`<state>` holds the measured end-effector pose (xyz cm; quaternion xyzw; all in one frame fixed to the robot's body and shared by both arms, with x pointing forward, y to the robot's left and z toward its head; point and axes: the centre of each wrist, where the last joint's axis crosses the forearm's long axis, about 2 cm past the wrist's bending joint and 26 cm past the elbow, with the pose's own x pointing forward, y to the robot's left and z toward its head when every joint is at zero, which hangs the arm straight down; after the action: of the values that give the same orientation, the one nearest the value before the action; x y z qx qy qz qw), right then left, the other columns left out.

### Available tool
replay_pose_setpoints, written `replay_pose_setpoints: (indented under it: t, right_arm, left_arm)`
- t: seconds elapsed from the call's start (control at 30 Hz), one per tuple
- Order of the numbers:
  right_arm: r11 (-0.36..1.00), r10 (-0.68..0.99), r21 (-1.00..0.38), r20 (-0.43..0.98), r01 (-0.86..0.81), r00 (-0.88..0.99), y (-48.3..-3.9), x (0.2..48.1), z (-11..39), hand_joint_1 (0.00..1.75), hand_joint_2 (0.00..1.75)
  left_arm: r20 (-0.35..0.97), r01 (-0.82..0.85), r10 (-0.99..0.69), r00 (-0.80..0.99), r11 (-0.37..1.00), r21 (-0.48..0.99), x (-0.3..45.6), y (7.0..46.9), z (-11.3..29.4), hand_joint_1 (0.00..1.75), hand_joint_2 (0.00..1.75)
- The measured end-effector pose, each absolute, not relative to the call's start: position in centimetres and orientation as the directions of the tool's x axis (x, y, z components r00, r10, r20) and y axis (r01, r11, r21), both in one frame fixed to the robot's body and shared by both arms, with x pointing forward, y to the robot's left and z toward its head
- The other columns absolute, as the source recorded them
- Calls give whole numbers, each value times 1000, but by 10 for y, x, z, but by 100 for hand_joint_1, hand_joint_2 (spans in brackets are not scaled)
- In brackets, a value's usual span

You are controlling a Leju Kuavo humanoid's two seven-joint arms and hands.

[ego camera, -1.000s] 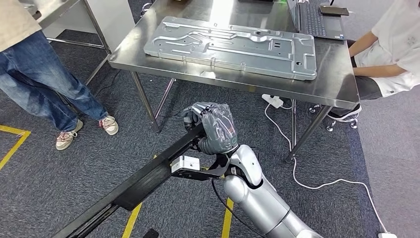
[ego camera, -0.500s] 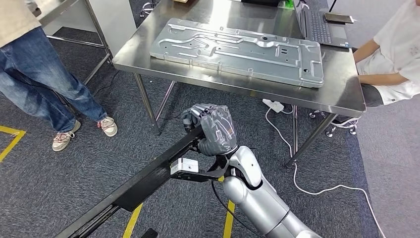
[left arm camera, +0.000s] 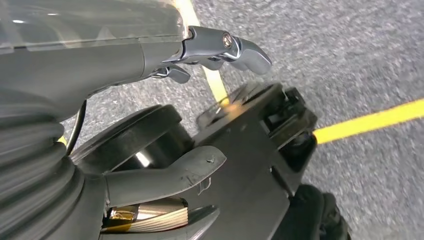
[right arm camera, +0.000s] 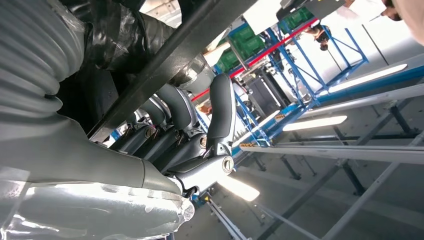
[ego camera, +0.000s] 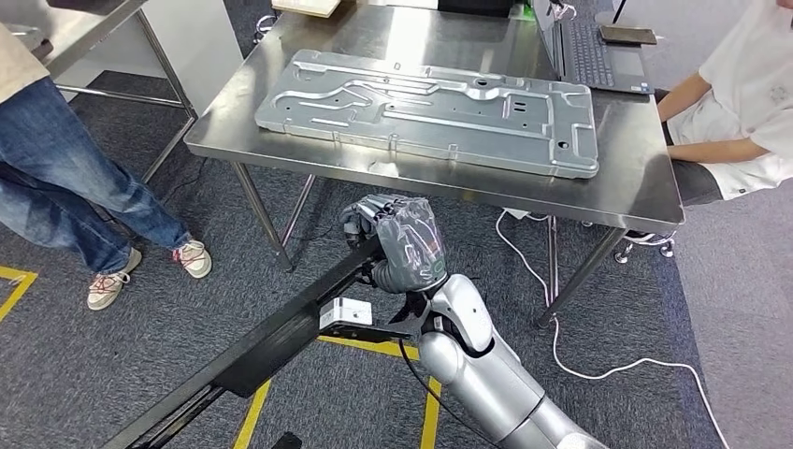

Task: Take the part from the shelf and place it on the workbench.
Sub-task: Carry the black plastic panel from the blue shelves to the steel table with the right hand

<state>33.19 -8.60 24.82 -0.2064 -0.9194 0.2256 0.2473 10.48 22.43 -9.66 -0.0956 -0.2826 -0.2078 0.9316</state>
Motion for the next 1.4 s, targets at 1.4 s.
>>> replay_pose_setpoints:
  t: [1.4]
  right_arm:
    - [809,492,-520,349,272,-797,-83,337,254,175,175]
  left_arm:
    - [581,437,-319,749,897,-71,108,219,-95,0,175]
